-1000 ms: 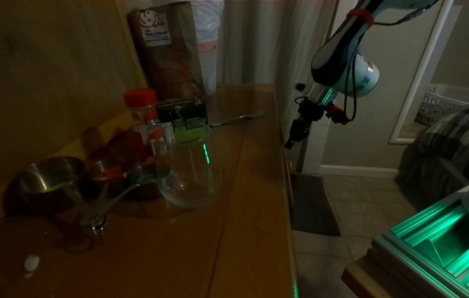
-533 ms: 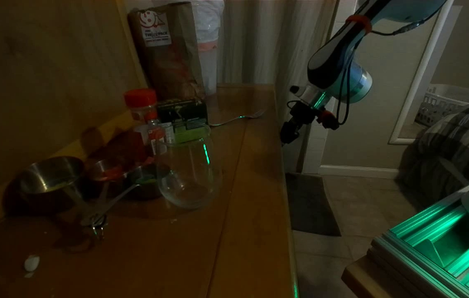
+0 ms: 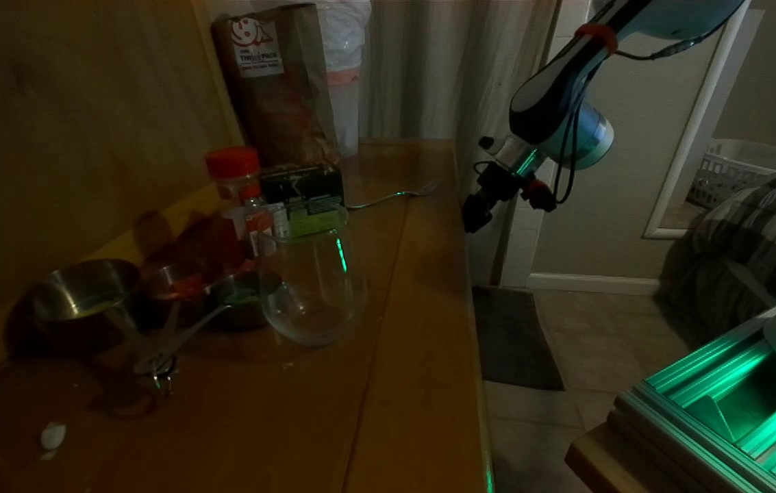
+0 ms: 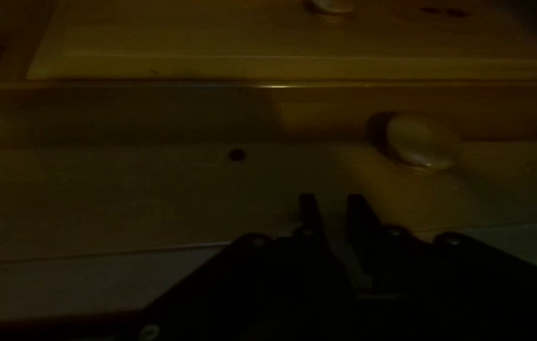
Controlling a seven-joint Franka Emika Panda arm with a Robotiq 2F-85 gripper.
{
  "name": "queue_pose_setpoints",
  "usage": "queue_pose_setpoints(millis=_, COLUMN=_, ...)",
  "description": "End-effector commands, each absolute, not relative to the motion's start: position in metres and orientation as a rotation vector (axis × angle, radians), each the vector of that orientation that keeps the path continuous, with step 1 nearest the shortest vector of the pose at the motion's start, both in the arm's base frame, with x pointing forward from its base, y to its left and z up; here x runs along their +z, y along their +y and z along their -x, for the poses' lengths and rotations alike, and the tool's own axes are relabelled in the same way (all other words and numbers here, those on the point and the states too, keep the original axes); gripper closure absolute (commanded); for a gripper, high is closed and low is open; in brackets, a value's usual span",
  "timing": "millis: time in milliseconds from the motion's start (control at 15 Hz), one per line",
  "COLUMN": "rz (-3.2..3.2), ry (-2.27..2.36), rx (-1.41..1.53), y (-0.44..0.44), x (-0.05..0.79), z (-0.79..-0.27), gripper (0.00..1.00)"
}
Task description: Open the first top drawer, then put the plastic in the drawer and close the drawer
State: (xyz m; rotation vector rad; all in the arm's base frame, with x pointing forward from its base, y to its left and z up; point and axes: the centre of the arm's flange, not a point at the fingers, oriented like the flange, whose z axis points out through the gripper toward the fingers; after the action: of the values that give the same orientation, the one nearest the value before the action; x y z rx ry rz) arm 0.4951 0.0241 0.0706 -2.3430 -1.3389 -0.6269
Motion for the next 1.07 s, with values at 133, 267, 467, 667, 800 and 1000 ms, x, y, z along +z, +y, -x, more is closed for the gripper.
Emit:
queue_pose_setpoints(millis=133, rz=2.500, ry=-1.375, rx=-0.633, y=0.001, x=0.146, z=-0.477, gripper=0.32)
queue_pose_setpoints(millis=267, rz=2.555, ry=-1.377, rx=-0.582, y=-0.003, x=0.170, z=-0.470, gripper=0.18)
queue_pose_setpoints(millis=467, rz=2.629, ry=-1.384, rx=-0.476, y=-0.008, x=0.202, z=-0.457, gripper=0.01)
queue_pose_setpoints(millis=667, rz=2.657, ry=-1.395, rx=-0.362, y=-0.008, x=0.229, z=-0.445, gripper=0.00)
queue_pose_setpoints(millis=800, rz=2.641, ry=-1.416, rx=-0.262, y=-0.006, x=0.244, z=-0.435, gripper=0.00)
queue_pose_setpoints(millis=1000, rz=2.560, ry=-1.413, rx=-0.139, y=-0.001, x=0.258, z=-0.428, gripper=0.00)
